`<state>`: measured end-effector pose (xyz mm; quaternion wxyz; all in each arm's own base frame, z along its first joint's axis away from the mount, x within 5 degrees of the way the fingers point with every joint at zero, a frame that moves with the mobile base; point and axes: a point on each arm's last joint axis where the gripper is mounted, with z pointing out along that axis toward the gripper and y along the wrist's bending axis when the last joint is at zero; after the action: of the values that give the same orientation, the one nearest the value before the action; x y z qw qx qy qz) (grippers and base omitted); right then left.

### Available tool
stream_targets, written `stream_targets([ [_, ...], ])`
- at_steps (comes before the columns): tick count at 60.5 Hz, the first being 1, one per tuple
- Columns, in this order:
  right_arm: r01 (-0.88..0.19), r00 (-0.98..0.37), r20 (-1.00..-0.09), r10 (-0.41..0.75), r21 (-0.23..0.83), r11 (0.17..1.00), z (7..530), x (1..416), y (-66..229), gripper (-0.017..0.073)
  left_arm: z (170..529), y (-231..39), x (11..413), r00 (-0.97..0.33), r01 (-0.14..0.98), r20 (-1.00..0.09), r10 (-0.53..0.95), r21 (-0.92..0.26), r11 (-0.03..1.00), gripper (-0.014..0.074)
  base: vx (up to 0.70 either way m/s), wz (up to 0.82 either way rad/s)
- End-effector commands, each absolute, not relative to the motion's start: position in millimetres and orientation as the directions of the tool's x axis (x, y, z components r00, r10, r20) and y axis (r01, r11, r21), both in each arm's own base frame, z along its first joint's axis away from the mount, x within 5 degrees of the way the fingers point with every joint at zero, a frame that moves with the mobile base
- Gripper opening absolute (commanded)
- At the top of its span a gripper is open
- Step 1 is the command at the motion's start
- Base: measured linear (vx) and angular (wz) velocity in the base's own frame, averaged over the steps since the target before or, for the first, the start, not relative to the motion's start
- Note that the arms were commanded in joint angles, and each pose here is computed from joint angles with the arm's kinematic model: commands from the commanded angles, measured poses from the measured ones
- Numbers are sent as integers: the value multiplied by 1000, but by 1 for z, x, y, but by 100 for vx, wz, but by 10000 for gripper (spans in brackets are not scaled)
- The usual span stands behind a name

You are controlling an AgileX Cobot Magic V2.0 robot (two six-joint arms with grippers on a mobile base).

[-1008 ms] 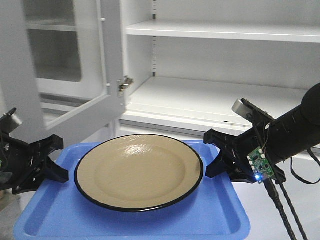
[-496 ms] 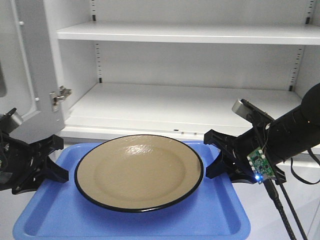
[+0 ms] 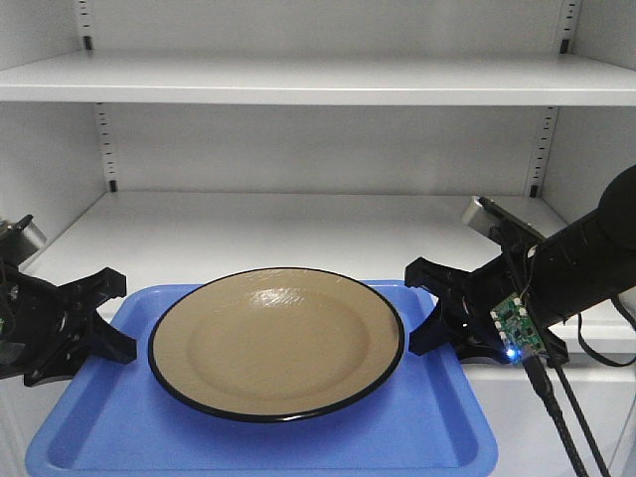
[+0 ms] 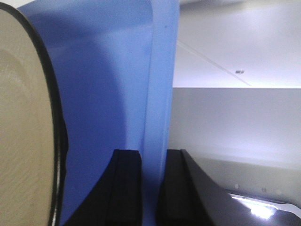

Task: Place disk in tray to left cabinet
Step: 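Hold the tray with both grippers while driving to the open cabinet, then lower the tray onto the cabinet shelf with both grippers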

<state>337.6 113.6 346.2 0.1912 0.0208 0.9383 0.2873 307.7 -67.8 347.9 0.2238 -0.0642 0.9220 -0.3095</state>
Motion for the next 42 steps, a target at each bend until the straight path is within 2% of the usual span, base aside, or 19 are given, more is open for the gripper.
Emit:
stream_targets([
  [1, -125, -913, -352, 208, 726, 676, 386, 323, 135, -6, 382, -91, 295, -884, 75, -346, -313, -766, 638, 0, 30, -17],
  [42, -125, -913, -352, 208, 726, 676, 386, 323, 135, -6, 382, -91, 295, -884, 75, -346, -313, -766, 638, 0, 25, -11],
])
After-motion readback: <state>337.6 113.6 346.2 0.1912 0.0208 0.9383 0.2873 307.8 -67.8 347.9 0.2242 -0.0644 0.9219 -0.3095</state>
